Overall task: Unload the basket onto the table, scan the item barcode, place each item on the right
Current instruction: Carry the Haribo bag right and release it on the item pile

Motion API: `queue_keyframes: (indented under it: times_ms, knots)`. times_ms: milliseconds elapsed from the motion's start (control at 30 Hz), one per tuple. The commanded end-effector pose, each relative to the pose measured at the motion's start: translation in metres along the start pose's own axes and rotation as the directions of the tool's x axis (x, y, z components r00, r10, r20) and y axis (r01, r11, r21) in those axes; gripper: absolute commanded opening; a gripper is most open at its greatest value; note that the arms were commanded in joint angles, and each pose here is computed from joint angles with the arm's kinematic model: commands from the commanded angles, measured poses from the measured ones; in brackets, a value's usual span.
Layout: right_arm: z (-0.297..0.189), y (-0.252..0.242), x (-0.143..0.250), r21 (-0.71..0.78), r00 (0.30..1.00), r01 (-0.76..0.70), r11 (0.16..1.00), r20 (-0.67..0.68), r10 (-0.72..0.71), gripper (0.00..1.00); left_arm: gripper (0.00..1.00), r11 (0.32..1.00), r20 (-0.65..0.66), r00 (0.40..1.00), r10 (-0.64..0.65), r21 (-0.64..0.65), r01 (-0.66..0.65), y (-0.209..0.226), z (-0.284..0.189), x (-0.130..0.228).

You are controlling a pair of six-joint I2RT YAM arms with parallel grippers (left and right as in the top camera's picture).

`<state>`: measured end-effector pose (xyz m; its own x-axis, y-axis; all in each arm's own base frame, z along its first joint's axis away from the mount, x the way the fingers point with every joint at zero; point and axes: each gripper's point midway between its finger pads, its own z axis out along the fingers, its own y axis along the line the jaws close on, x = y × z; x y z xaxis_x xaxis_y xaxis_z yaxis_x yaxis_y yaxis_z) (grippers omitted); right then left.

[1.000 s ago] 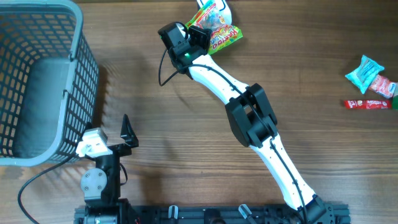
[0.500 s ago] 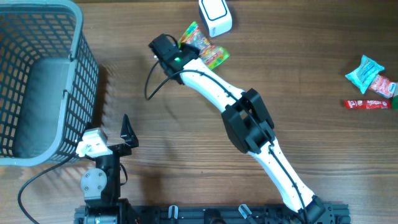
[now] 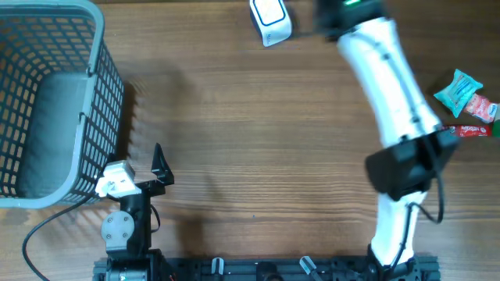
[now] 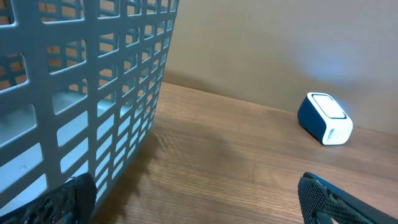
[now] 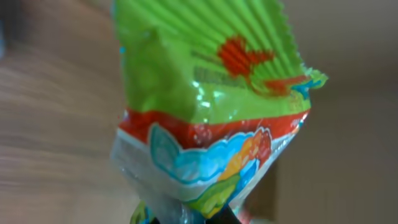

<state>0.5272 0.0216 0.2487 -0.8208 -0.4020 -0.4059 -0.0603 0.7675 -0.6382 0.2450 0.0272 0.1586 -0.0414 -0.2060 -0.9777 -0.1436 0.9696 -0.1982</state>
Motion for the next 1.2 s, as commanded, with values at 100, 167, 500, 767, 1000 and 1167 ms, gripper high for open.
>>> queue_keyframes:
  times_ms: [100,167,500,767,1000,1167]
  knots:
    - [0.097,-0.031,0.150,-0.117,0.753,-0.556,0.823,-0.489,0.439,0.05,1.00,1.000,0.006,1.000,-0.002,-0.010,0.002,0.002,0.000,-0.001]
    - [0.109,-0.010,0.191,-0.143,0.681,-0.600,0.787,-0.608,0.408,0.05,1.00,1.000,0.006,1.000,-0.002,-0.010,0.002,0.002,0.000,-0.001]
    - [0.086,-0.038,0.240,0.257,0.432,-0.656,0.709,-0.642,0.633,1.00,1.00,1.000,0.006,1.000,-0.002,-0.010,0.002,0.002,0.000,-0.001]
    - [-0.100,-0.121,0.137,-0.235,0.620,-0.785,0.573,-0.280,0.733,1.00,1.00,1.000,0.006,1.000,-0.002,-0.010,0.002,0.002,0.000,-0.001]
    - [-0.258,-0.176,0.178,-0.359,0.521,-0.782,0.509,0.071,0.851,1.00,1.00,1.000,0.006,1.000,-0.002,-0.010,0.002,0.002,0.000,-0.001]
    - [-0.324,-0.187,0.213,-0.416,0.438,-0.766,0.489,0.218,0.872,1.00,1.00,1.000,0.006,1.000,-0.002,-0.010,0.002,0.002,0.000,-0.001]
